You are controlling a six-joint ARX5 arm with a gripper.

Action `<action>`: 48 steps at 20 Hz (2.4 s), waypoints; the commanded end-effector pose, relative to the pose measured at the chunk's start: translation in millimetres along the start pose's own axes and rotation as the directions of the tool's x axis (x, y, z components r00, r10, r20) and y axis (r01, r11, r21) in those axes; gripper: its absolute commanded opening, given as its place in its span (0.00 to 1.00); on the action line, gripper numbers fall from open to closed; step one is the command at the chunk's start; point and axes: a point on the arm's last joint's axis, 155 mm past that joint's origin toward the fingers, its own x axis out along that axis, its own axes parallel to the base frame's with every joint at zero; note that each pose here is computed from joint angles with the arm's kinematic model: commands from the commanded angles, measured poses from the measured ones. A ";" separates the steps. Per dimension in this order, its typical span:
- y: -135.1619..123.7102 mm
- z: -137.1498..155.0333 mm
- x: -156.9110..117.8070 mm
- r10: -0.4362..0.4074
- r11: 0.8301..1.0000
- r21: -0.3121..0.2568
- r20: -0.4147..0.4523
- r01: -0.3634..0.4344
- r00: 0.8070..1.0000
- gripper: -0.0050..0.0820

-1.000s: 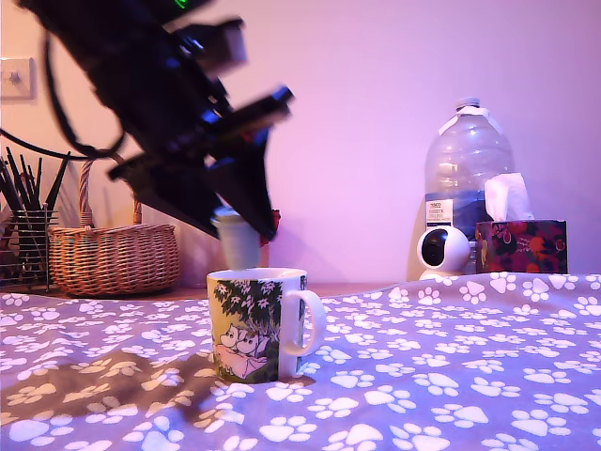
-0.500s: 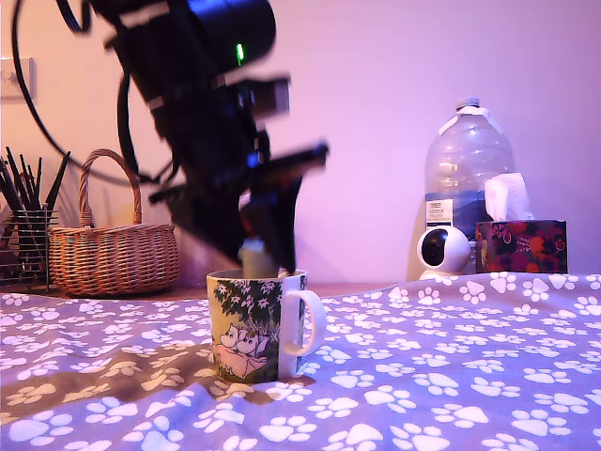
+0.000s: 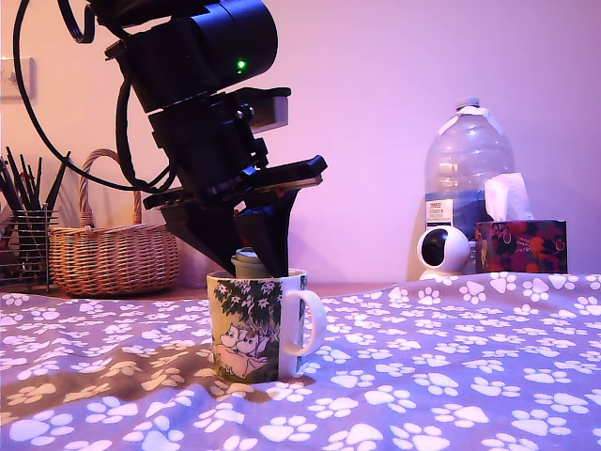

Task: Pick the coffee capsule and then drop it inside the coffee cup in front of you

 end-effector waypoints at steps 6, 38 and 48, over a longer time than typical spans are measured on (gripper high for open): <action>1.7 3.8 -0.6 0.001 1.000 0.004 0.013 -0.001 1.000 0.37; 0.0 5.5 -5.0 -0.011 0.999 0.037 0.012 0.010 1.000 0.73; -3.9 22.4 -73.0 -0.036 0.998 0.049 0.118 0.030 0.992 0.13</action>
